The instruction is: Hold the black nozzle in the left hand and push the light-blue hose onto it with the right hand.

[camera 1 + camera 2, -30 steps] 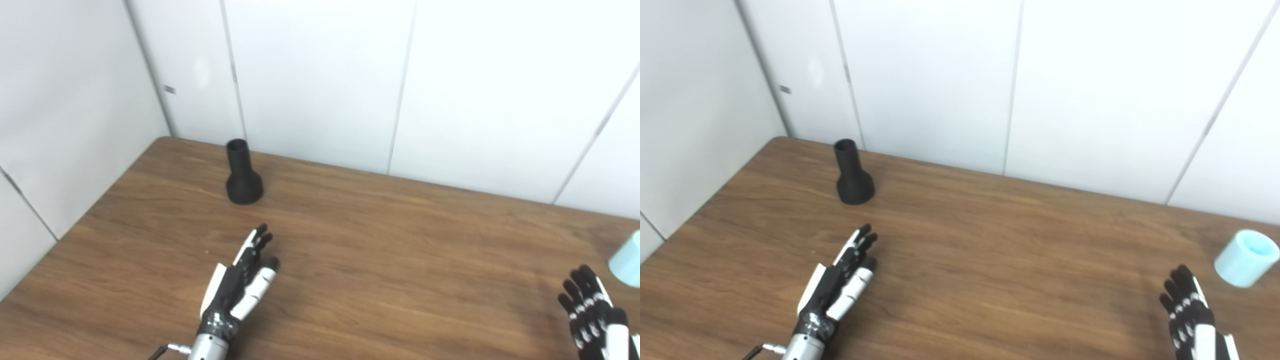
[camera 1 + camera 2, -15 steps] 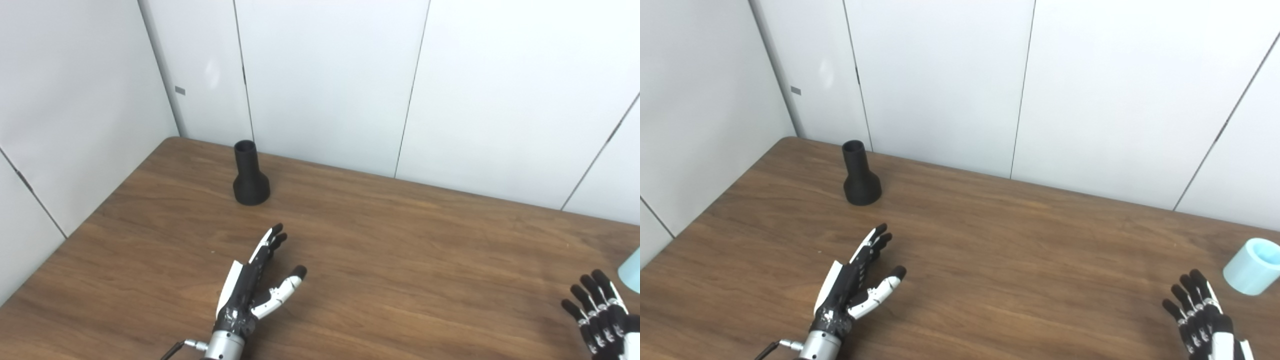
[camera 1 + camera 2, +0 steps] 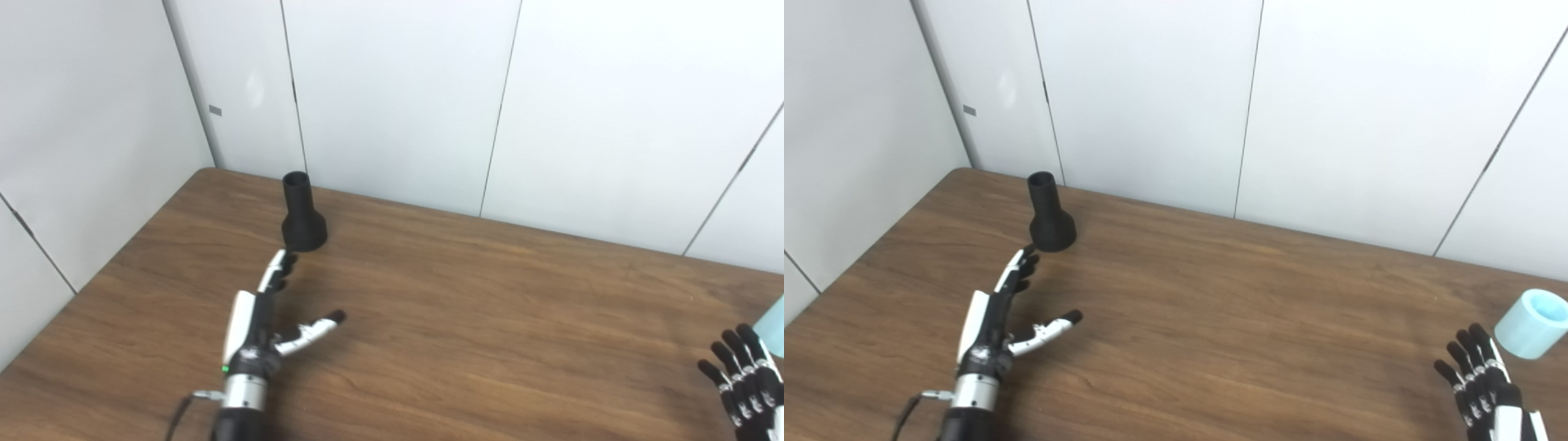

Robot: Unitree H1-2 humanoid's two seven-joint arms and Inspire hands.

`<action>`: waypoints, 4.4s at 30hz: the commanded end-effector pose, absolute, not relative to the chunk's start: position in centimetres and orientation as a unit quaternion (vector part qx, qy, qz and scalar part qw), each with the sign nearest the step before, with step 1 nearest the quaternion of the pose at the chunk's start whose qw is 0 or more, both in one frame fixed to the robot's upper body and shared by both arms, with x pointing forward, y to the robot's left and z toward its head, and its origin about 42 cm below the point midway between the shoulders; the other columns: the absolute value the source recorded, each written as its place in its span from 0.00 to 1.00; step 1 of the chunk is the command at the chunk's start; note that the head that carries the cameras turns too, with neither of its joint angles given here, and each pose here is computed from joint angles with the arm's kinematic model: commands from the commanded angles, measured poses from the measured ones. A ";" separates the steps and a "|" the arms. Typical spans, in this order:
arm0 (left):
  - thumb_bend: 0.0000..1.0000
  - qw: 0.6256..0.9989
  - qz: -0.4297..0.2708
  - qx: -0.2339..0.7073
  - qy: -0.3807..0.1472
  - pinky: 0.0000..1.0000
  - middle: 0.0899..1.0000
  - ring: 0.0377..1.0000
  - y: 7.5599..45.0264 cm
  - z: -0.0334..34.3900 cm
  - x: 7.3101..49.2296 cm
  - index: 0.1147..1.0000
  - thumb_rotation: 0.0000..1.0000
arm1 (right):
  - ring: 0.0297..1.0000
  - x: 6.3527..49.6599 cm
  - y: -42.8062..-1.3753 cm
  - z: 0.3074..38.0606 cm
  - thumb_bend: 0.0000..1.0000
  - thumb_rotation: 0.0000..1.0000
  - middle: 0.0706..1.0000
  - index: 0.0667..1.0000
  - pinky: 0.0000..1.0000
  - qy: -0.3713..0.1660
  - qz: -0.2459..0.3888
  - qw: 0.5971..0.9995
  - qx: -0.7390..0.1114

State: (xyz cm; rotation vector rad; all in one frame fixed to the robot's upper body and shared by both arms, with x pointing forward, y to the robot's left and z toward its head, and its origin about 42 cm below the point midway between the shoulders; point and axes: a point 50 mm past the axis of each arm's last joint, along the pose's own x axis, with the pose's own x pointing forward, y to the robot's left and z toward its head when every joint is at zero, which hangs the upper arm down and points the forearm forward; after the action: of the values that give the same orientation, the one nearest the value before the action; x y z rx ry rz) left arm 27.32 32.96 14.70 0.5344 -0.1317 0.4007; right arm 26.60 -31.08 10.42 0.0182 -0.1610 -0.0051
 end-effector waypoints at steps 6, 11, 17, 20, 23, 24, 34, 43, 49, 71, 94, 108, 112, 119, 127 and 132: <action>0.87 0.918 0.218 0.320 -0.090 0.92 0.98 0.96 35.3 20.5 30.8 0.99 0.24 | 0.94 24.4 -30.6 6.7 0.69 1.00 0.94 0.93 0.87 -0.020 -0.014 0.999 0.024; 0.90 0.897 0.245 0.361 -0.072 0.87 0.98 0.96 37.2 22.5 32.4 0.98 0.28 | 0.93 24.5 -30.5 6.7 0.68 1.00 0.93 0.92 0.85 -0.018 -0.018 0.999 0.029; 0.93 0.883 0.247 0.398 -0.043 0.87 0.99 0.97 39.1 23.7 34.9 0.97 0.29 | 0.93 24.7 -30.3 6.7 0.68 1.00 0.94 0.93 0.83 -0.018 -0.014 0.999 0.027; 0.95 0.874 0.239 0.423 -0.028 0.97 0.98 0.99 39.5 24.1 36.3 0.95 0.31 | 0.92 24.8 -30.3 6.6 0.69 1.00 0.93 0.93 0.83 -0.015 -0.015 0.999 0.029; 0.97 0.862 0.235 0.450 -0.011 1.00 0.95 0.99 39.9 24.2 37.9 0.92 0.35 | 0.92 24.8 -30.2 6.6 0.70 1.00 0.93 0.92 0.81 -0.015 -0.017 0.999 0.025; 0.98 0.861 0.231 0.454 -0.004 1.00 0.94 0.98 40.0 24.2 38.4 0.91 0.37 | 0.91 24.8 -30.1 6.5 0.70 1.00 0.92 0.92 0.81 -0.013 -0.020 0.999 0.028; 0.98 0.856 0.194 0.477 0.034 1.00 0.90 0.97 40.5 24.4 42.5 0.87 0.42 | 0.91 25.0 -29.7 6.5 0.67 1.00 0.89 0.91 0.80 -0.014 -0.018 1.000 0.016; 1.00 0.860 0.175 0.478 0.033 1.00 0.95 1.00 39.4 26.1 44.9 0.87 0.46 | 0.93 25.0 -29.7 6.4 0.68 1.00 0.92 0.95 0.86 -0.017 0.001 1.000 -0.010; 1.00 0.866 0.159 0.474 0.026 1.00 0.94 1.00 38.0 26.2 45.5 0.86 0.46 | 0.92 25.0 -29.6 6.4 0.66 1.00 0.91 0.94 0.85 -0.020 0.004 0.999 -0.024; 0.93 0.835 0.136 0.529 0.065 1.00 0.89 0.97 36.8 24.7 46.5 0.78 0.43 | 0.89 24.6 -29.4 6.8 0.63 1.00 0.88 0.92 0.85 -0.025 -0.002 0.998 -0.063; 0.53 0.856 0.136 0.498 0.034 1.00 0.59 0.81 35.8 23.6 47.4 0.43 0.06 | 0.87 24.4 -29.1 7.3 0.53 1.00 0.83 0.90 0.87 -0.032 -0.002 0.997 -0.064; 0.51 0.830 0.119 0.543 0.041 1.00 0.51 0.74 35.0 22.2 46.9 0.39 0.00 | 0.87 24.0 -29.1 7.8 0.51 1.00 0.83 0.91 0.87 -0.030 -0.001 0.996 -0.078; 0.51 0.828 0.112 0.548 0.038 1.00 0.51 0.75 35.0 22.1 46.4 0.38 0.00 | 0.86 24.0 -29.0 8.0 0.49 1.00 0.82 0.90 0.87 -0.034 0.000 0.996 -0.084; 0.52 0.820 0.097 0.564 0.021 1.00 0.49 0.69 34.5 21.6 45.3 0.39 0.00 | 0.85 23.9 -28.7 8.3 0.49 1.00 0.82 0.90 0.86 -0.037 0.005 0.996 -0.087; 0.52 0.828 0.077 0.555 0.025 1.00 0.49 0.72 32.6 19.6 43.2 0.38 0.00 | 0.86 23.7 -28.0 8.8 0.45 1.00 0.81 0.90 0.88 -0.035 0.003 0.996 -0.086; 0.52 0.824 0.060 0.563 0.016 0.97 0.48 0.71 30.1 18.6 41.2 0.39 0.00 | 0.87 23.7 -27.7 9.1 0.45 1.00 0.83 0.90 0.89 -0.028 0.000 0.998 -0.064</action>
State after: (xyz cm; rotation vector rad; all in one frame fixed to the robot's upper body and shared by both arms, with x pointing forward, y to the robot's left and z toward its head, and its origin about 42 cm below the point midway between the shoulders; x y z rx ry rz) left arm 41.49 30.90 18.34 1.1671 0.0487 0.1414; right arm 25.07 -28.57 10.75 -0.1937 -0.1227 0.0186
